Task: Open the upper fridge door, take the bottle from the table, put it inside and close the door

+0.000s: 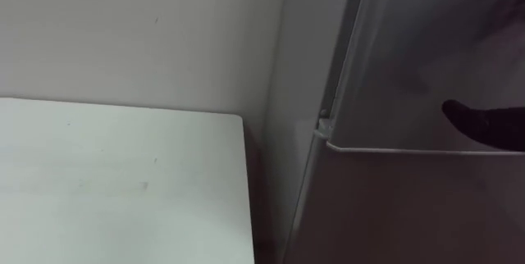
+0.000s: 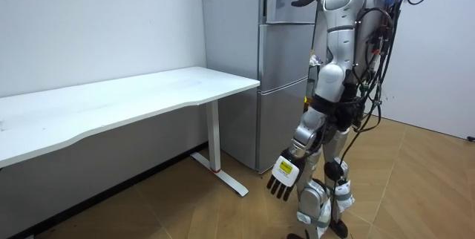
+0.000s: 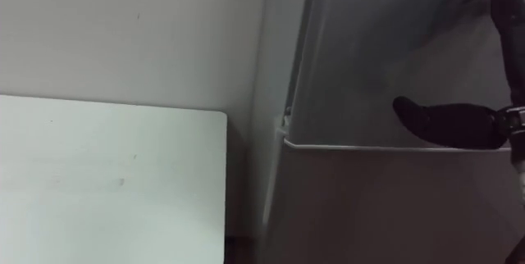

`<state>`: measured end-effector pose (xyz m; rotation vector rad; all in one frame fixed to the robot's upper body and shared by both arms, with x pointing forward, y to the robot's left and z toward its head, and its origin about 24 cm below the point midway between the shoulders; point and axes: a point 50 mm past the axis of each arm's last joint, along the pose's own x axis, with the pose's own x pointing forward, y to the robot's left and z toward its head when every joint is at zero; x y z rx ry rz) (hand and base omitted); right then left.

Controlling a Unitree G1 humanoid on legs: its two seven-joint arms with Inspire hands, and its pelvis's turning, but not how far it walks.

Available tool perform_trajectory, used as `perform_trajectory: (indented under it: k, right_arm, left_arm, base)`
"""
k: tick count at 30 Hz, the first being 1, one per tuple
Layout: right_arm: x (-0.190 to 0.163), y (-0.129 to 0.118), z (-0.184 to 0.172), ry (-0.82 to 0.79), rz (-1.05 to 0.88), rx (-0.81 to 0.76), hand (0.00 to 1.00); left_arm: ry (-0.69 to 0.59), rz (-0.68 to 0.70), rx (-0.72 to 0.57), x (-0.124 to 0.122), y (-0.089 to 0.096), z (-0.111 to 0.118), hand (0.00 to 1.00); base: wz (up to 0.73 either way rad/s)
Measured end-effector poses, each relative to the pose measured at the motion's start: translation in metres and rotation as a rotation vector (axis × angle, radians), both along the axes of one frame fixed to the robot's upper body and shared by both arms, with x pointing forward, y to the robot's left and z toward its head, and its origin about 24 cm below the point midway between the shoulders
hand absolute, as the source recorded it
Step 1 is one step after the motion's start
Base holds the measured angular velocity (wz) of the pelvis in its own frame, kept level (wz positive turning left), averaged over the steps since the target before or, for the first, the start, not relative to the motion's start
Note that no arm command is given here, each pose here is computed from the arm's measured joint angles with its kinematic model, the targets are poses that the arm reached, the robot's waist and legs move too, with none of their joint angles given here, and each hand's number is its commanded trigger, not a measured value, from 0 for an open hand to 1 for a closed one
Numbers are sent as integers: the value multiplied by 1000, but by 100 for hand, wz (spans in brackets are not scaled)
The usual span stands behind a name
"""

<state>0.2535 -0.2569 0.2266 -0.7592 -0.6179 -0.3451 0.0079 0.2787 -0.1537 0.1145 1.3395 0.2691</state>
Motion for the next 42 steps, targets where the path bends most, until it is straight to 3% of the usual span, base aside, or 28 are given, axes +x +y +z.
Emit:
perform_trajectory:
  k: [23,42]
  right_arm:
    - [41,-7,-24,75,-61,42,0]
    - [45,-15,-27,83,-91,18,0]
  left_arm:
    - [34,-102,38,8,1,1,0]
    - [-1,-120,46,17,1,4,0]
  base:
    - [4]
    - [2]
